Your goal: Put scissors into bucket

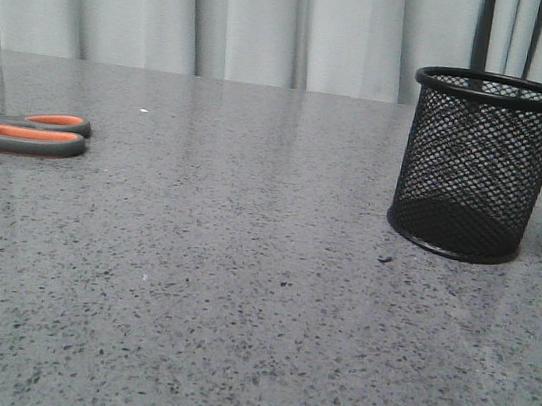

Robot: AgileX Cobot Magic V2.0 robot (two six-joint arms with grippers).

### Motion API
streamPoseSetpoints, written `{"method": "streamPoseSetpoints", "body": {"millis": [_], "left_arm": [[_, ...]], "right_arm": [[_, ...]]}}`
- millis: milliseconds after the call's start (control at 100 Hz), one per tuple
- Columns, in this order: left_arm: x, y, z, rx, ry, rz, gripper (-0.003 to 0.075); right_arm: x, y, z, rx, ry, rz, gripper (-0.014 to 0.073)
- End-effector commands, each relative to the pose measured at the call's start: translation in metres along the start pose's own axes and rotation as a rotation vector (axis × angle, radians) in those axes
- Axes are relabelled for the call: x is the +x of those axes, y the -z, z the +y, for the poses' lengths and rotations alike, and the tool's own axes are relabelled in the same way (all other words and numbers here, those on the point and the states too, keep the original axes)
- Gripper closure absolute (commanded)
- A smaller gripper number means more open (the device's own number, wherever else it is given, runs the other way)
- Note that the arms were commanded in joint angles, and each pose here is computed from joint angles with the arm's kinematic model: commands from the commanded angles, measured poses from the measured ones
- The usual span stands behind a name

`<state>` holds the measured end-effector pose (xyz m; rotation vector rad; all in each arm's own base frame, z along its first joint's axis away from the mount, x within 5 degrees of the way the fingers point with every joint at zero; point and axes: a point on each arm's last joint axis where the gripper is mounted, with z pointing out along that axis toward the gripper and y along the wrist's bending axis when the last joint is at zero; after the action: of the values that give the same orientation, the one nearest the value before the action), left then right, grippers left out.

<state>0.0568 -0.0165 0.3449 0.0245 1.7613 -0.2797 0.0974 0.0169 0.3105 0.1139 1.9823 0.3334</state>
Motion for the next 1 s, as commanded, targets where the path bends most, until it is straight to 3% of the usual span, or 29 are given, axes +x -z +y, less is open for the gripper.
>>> {"method": "streamPoseSetpoints", "body": {"millis": [0,320,470,520,610,670,720,990], "left_arm": [[-0.026,0.000,-0.004,0.003,-0.062,0.009,0.0741],[-0.042,-0.019,-0.006,0.010,-0.072,0.111,0.0713],[-0.042,-0.025,-0.005,0.015,-0.088,0.138,0.0489],[-0.042,-0.026,-0.006,0.021,-0.078,0.141,0.0401],[-0.042,-0.028,-0.006,0.030,-0.062,0.139,0.0295],[-0.042,-0.030,-0.007,0.036,-0.054,0.144,0.0293],[-0.042,-0.032,-0.007,0.042,-0.060,0.150,0.0302],[-0.047,-0.068,-0.008,0.115,-0.204,0.298,0.0324]], "right_arm": [[-0.027,-0.008,0.004,0.013,0.012,0.021,0.0644],[-0.041,-0.024,0.006,0.019,0.032,0.092,0.0642],[-0.043,-0.023,0.007,0.016,0.061,0.086,0.0580],[-0.045,-0.022,0.007,0.014,0.062,0.082,0.0505],[-0.046,-0.022,0.008,0.014,0.062,0.079,0.0286],[-0.046,-0.022,0.008,0.014,0.062,0.079,0.0149],[-0.046,-0.022,0.008,0.014,0.062,0.079,0.0100],[-0.046,-0.022,0.008,0.013,0.061,0.079,0.0100]]}}
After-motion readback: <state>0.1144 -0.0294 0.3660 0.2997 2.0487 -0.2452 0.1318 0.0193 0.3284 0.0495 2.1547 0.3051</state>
